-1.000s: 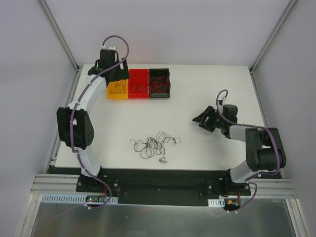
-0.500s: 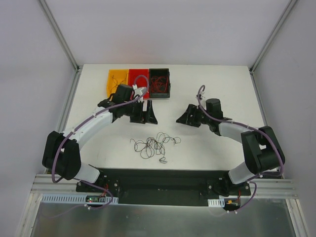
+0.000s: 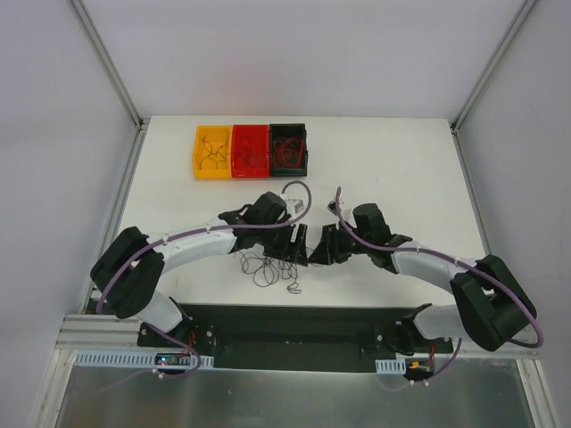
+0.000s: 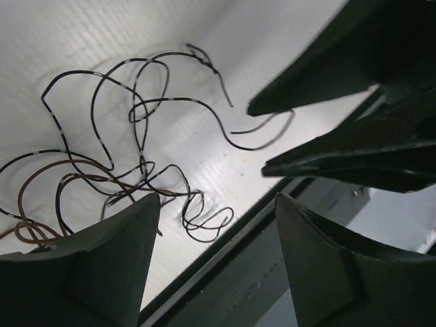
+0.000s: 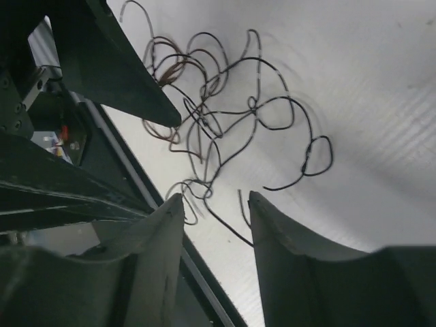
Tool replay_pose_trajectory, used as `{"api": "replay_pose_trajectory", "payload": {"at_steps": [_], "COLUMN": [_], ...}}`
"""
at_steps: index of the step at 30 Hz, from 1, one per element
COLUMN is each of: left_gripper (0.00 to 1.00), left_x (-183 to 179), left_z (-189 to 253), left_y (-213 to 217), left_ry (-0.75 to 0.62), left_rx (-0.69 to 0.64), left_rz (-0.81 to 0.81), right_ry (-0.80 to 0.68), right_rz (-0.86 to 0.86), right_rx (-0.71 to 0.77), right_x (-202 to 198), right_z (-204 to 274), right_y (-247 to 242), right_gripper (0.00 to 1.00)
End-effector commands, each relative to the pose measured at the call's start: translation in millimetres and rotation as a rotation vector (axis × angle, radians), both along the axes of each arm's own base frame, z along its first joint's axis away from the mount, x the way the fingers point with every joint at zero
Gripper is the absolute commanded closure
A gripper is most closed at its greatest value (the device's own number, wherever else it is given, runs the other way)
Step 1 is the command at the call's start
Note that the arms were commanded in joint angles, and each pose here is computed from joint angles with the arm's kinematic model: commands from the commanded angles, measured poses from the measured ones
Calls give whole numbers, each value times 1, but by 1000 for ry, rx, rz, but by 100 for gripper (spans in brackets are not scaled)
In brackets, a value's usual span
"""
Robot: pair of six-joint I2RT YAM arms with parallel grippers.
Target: Untangle the cables
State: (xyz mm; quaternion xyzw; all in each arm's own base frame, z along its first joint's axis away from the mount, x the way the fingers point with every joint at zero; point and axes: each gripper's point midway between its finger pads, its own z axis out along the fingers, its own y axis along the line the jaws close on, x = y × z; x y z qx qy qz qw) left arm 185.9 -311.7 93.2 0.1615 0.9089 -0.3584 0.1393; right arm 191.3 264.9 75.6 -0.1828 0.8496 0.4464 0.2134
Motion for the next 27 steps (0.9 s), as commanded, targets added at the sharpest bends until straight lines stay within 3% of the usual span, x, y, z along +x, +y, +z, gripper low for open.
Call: {"api": "replay_pose_trajectory", "payload": {"at_steps": [1,3,7,12,16,21,27], "left_gripper": [41,48,48,51,55,64,67], "left_x": [17,15,12,9,10,11,12], "left_z": [-26,-35,-43,-60,-77,-90,-86], "left_y": [3,6,14,29,44,55,66], "left_ry": [-81,-105,-132,-128,-121,-117,-139], "left_rx": [152,217,267,334,407,468,480], "left_rz": [81,75,86,95,143,167,203], "right_ry": [-111,-157,-211,-403,-601,-725,-880], "right_rz": [-54,-61,-70,-142,-255,-410,-525], "right_rx": [-88,-98,-74,-54,-3,22,61], "right_x": [11,14,21,30,36,32,22], "right_z": [-3,3,17,70,166,278,376], "right_y": [-9,-7,1,-1,-20,-59,-97], "right_gripper": [61,74,99,100,99,100,100]}}
